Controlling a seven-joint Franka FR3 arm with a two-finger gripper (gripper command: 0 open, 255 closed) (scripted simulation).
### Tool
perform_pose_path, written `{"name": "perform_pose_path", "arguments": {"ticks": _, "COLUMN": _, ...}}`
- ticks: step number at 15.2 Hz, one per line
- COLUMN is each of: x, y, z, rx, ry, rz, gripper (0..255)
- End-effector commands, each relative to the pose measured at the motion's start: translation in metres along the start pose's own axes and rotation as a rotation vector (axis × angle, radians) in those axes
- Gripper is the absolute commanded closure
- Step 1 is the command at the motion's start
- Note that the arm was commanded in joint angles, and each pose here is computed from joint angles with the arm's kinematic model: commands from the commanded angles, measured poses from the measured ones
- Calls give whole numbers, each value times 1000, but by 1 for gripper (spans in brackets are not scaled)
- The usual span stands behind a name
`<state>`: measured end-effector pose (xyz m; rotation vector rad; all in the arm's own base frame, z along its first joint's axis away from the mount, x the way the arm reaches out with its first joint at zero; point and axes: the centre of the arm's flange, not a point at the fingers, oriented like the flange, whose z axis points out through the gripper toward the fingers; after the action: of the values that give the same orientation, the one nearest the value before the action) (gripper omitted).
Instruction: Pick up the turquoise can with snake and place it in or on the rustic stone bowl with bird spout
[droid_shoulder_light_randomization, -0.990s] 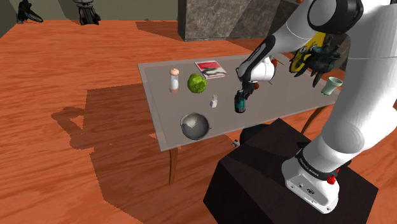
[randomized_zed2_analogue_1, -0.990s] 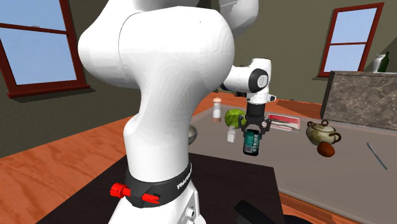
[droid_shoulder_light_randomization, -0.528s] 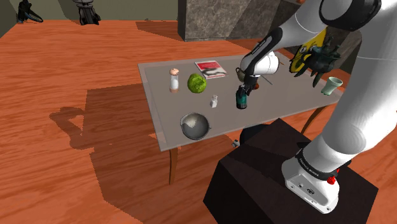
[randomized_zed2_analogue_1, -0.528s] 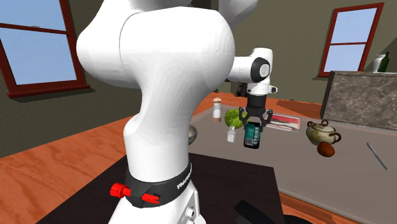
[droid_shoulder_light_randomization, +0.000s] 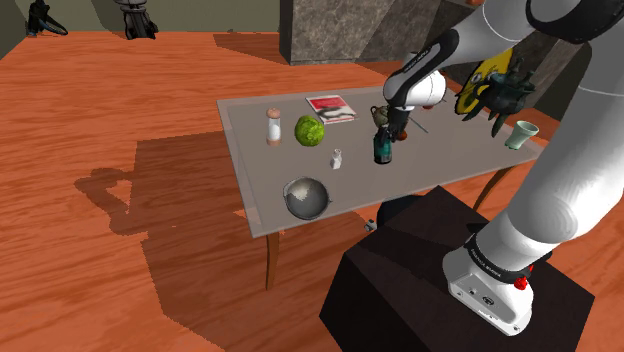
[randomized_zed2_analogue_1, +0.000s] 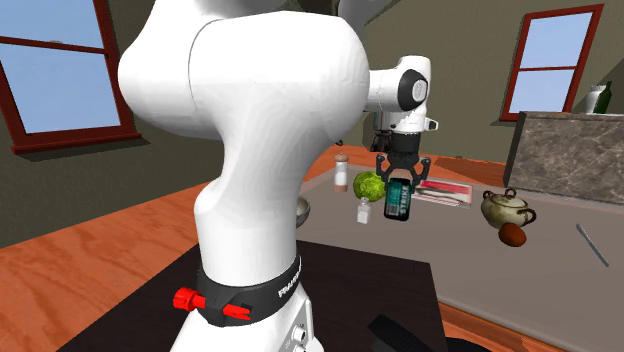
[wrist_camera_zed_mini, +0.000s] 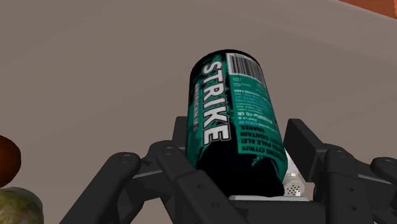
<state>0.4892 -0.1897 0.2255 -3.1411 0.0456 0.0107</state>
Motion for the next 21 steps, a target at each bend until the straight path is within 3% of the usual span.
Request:
{"name": "perform_pose_path", "arguments": {"ticks": 1, "x": 1, "y": 0, "z": -10, "rx": 0, "ry": 0, "rz": 0, "gripper": 255}}
{"name": "perform_pose_path", "arguments": {"ticks": 11, "x": 0, "y": 0, "z": -59, "rx": 0, "ry": 0, "rz": 0, "gripper": 255}}
{"name": "perform_pose_path", "arguments": {"ticks": 21, "x": -3, "y": -131, "z": -70, "rx": 0, "ry": 0, "rz": 0, "gripper": 255}}
